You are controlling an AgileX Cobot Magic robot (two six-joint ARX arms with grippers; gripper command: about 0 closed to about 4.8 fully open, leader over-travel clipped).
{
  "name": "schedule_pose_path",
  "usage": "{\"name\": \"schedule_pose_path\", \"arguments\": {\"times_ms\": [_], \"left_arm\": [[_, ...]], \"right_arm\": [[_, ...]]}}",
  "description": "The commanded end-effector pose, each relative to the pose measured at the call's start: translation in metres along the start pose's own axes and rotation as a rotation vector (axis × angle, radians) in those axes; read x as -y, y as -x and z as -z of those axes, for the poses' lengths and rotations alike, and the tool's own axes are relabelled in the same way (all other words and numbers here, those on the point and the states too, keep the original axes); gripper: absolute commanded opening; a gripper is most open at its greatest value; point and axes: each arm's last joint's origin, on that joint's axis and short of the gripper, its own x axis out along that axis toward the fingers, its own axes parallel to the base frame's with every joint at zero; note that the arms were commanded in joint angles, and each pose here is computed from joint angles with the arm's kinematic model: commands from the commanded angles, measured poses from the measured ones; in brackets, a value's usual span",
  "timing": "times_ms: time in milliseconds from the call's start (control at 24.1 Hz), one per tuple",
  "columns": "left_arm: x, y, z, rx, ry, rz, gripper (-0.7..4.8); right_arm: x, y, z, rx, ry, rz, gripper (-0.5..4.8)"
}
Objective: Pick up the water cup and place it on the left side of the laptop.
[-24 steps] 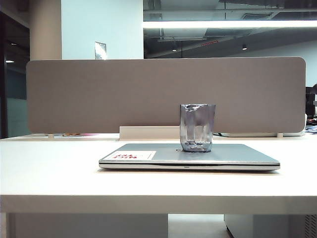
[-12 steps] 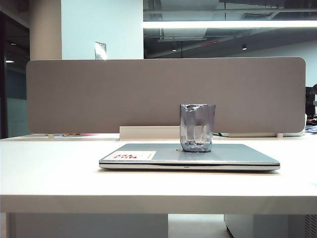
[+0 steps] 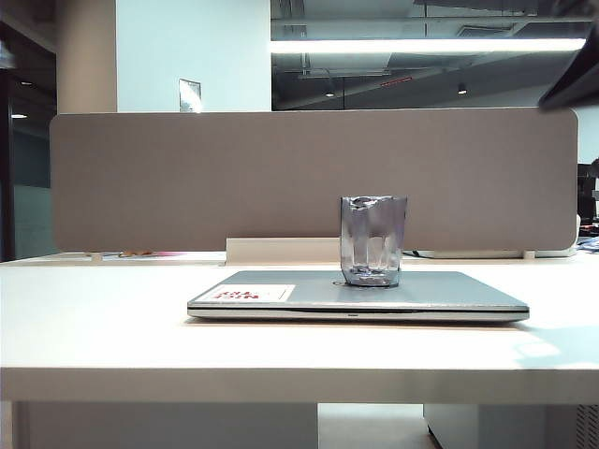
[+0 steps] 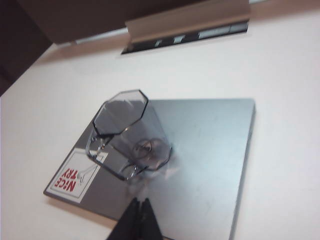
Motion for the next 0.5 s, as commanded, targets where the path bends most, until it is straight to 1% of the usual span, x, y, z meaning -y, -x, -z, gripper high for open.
{"name": "schedule_pose_path", "arguments": {"times_ms": [42, 125, 208, 332, 374, 457, 498], "left_arm": [[0.007, -0.026, -0.012, -0.061, -0.032, 0.056, -0.06], [0.009, -0.036, -0.014, -0.088, -0.033, 0.066, -0.06], [0.012, -0.052, -0.013, -0.128, -0.033, 0.097, -0.06], [0.016, -0.072, -0.009, -0.194, -0.067, 0.129, -0.06], [0.016, -0.075, -0.008, -0.206, -0.066, 0.132, -0.06], [0.017, -0.08, -0.004, -0.227, -0.064, 0.127, -0.06], [0.016, -0.081, -0.003, -0.234, -0.066, 0.105, -0.06]], "right_arm": [[-0.004, -0.022, 0.002, -0.004, 0.029, -0.062, -0.01], [-0.008, -0.032, 0.006, -0.026, 0.043, -0.09, -0.01], [-0.013, -0.045, 0.013, -0.052, 0.1, -0.128, -0.01], [-0.025, -0.065, 0.026, -0.083, 0.192, -0.199, 0.05], [-0.027, -0.069, 0.028, -0.086, 0.202, -0.209, 0.14], [-0.029, -0.08, 0.035, -0.092, 0.209, -0.23, 0.53], [-0.029, -0.088, 0.04, -0.097, 0.212, -0.242, 0.91]]}}
